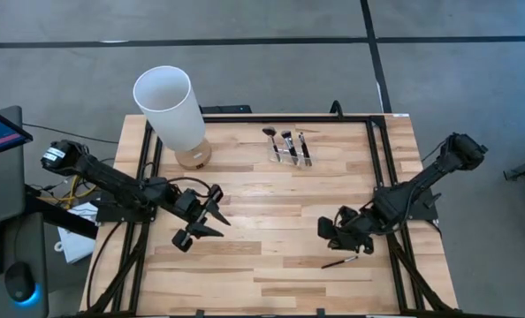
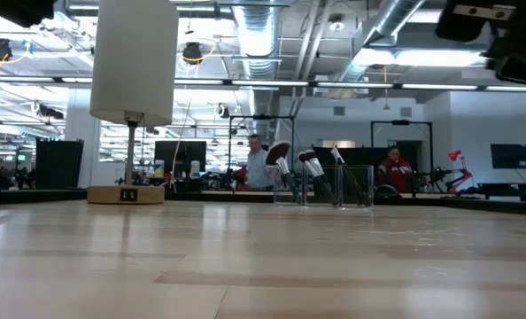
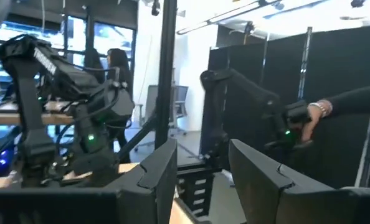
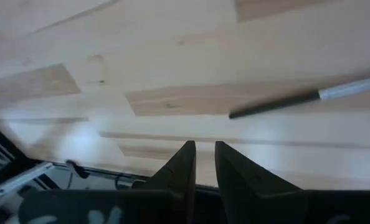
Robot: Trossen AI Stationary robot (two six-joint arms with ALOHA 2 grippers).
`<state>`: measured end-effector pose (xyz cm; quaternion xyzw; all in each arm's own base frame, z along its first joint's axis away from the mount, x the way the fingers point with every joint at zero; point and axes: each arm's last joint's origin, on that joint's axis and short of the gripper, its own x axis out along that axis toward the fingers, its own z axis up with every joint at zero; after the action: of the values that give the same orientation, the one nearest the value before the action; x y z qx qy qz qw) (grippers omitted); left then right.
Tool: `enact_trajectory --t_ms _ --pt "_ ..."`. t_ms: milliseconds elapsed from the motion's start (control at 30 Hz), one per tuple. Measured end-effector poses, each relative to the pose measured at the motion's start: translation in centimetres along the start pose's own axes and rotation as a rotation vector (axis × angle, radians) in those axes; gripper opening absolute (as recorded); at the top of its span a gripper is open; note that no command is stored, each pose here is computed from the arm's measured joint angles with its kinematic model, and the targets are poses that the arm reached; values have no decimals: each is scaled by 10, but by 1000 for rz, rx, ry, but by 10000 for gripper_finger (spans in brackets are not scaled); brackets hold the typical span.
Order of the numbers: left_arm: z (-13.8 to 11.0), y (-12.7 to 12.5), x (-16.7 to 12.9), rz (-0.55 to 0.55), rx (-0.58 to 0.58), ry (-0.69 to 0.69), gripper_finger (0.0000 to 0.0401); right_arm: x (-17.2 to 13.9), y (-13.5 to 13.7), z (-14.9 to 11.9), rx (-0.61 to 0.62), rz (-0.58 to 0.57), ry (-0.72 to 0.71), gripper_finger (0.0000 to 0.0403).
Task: Put items in baskets/containers
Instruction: Put the black eyeshadow brush into the transparent organizer
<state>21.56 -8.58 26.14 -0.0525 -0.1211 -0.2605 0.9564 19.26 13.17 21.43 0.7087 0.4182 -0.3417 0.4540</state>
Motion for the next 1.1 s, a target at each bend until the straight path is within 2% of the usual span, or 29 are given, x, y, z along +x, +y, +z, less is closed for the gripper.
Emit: enact_trajectory --t_ms 67,233,333,533,633,700,800,933,1100 --pt "0 4 -1 16 22 5 143 1 3 2 -111 2 -8 52" --pt "-3 18 -3 75 82 43 143 8 8 3 -600 -6 -18 52" --pt "-6 27 -6 115 81 84 143 15 11 0 -798 12 -1 52" --pt "-12 32 -7 143 2 142 143 39 8 -2 -852 -60 12 52" --pt "-14 27 -6 127 -47 147 143 49 4 -2 -915 -147 140 52" --pt "-15 22 -4 108 -69 146 143 52 0 1 -903 -239 222 51" --pt "-16 15 -2 95 -78 145 143 51 -5 2 -903 -328 228 45" --pt "-16 7 0 159 -98 126 143 36 2 -8 -1046 -380 199 31" --pt "-15 1 0 291 -132 90 143 15 12 -30 -1377 -334 43 30"
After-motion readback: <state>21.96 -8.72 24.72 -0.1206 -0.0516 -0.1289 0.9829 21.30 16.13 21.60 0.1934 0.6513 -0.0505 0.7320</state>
